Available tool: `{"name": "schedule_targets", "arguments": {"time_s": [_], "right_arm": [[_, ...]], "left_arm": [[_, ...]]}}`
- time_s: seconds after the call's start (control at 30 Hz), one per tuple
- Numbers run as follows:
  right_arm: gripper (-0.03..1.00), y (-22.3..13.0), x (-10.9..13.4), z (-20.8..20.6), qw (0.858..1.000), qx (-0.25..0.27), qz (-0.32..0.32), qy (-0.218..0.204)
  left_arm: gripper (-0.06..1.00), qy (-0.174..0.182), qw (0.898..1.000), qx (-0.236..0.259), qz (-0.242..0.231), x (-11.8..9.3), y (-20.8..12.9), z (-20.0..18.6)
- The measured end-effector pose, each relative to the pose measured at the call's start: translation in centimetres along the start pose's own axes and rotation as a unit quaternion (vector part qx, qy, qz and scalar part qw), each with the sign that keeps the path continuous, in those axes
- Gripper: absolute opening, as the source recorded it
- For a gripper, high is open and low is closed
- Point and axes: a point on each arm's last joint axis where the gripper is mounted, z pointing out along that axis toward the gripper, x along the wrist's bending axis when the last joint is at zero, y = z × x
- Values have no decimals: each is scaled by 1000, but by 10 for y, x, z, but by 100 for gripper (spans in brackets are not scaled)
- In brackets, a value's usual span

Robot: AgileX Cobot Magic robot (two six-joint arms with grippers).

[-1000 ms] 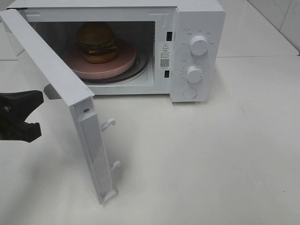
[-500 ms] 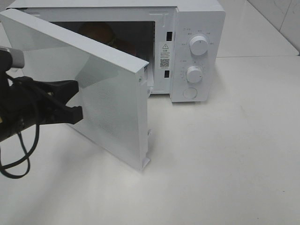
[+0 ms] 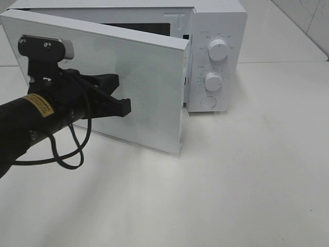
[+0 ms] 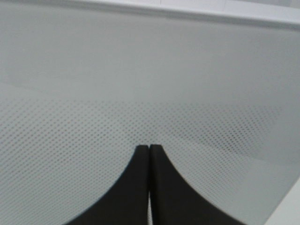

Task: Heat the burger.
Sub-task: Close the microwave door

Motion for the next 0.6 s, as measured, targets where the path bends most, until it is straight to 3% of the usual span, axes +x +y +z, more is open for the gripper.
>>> {"name": "schedule_targets", "arguments": {"time_s": [0.6], "right_arm": [[76,0,0,0,1000,0,0,0]], "left_arm": [[0,2,999,-43,-14,-8,14,68]]}}
